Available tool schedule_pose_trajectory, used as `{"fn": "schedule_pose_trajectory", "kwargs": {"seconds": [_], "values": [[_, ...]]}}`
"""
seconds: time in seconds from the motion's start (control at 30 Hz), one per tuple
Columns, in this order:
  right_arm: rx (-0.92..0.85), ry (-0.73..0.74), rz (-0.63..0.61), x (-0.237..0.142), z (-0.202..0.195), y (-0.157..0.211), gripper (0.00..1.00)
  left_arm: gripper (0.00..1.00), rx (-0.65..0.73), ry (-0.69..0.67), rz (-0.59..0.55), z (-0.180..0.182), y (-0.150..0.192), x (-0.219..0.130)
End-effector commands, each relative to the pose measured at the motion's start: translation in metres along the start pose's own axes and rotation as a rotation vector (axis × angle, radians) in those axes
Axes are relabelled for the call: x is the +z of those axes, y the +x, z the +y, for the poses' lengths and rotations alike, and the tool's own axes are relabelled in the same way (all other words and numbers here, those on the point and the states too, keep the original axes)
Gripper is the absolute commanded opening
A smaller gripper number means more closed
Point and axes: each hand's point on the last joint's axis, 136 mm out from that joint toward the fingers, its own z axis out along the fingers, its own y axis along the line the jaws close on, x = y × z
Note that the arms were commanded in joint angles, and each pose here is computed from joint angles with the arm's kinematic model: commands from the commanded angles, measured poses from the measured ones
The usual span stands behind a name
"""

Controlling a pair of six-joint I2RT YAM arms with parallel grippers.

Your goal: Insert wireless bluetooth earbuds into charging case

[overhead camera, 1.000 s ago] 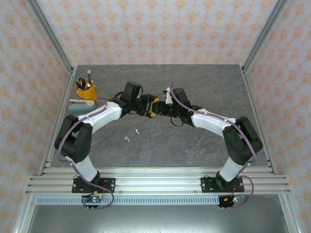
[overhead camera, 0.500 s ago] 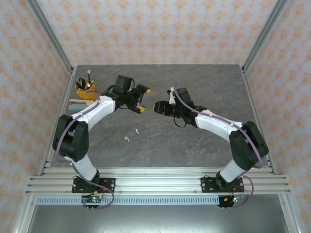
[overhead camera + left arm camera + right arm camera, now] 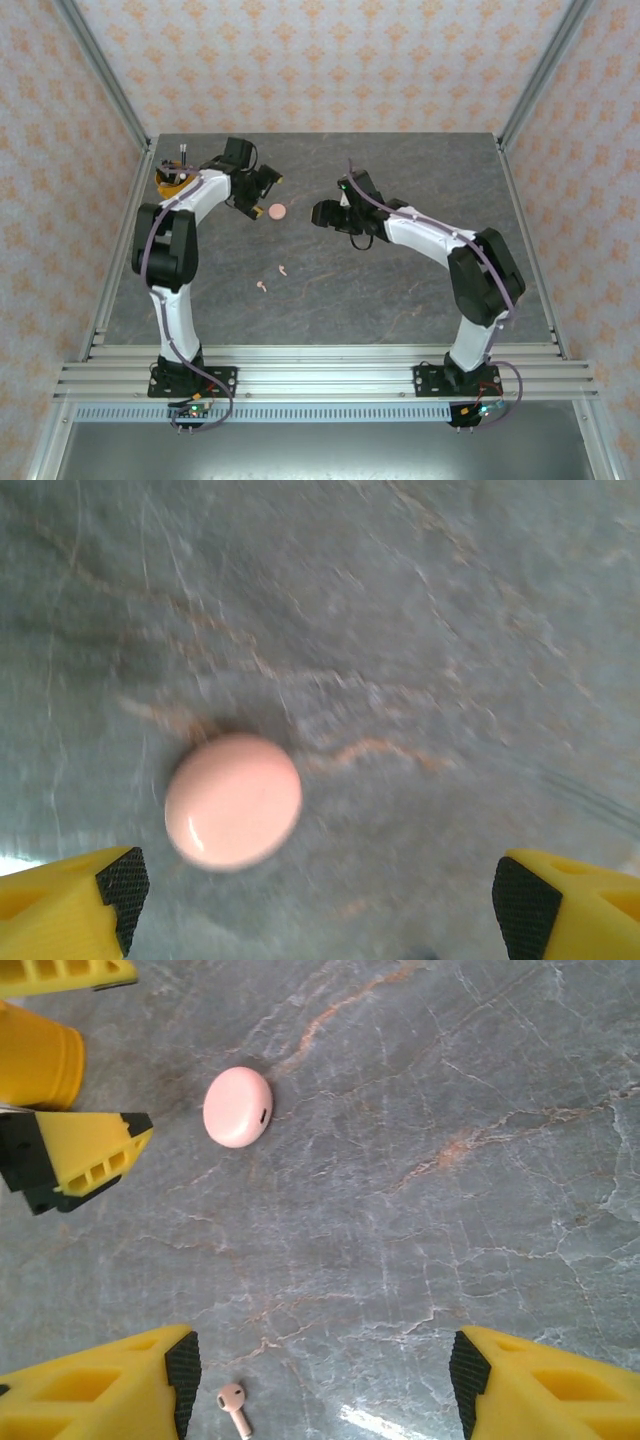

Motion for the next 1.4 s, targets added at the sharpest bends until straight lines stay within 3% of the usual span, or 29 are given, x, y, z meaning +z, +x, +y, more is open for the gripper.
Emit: {"fn": "schedule_pose_trajectory", "kwargs": {"seconds": [0.0, 0.3, 0.53, 0.9, 1.23, 1.37], "values": [[0.027, 0.044, 0.002, 0.001, -0.005, -0.007, 0.68, 0.92, 0.099, -0.079, -0.061, 0.001, -0.019, 0.003], [0.096, 0.05, 0.017, 0.003, -0.027, -0.014, 0.68, 0.91, 0.11, -0.088, -0.041, -0.01, -0.035, 0.047], [0.106, 0.059, 0.013, -0.006, -0.037, -0.016, 0.68, 0.91, 0.137, -0.074, 0.008, -0.017, -0.009, 0.062], [0.108, 0.083, -0.014, -0.024, -0.044, -0.008, 0.68, 0.91, 0.251, -0.013, 0.12, -0.043, 0.075, 0.067], [0.136, 0.155, -0.022, -0.048, -0.062, 0.009, 0.68, 0.91, 0.297, 0.086, 0.296, -0.049, 0.192, 0.051], [0.168, 0.183, -0.008, -0.06, -0.066, 0.017, 0.7, 0.92, 0.317, 0.066, 0.259, -0.04, 0.192, 0.024]]}}
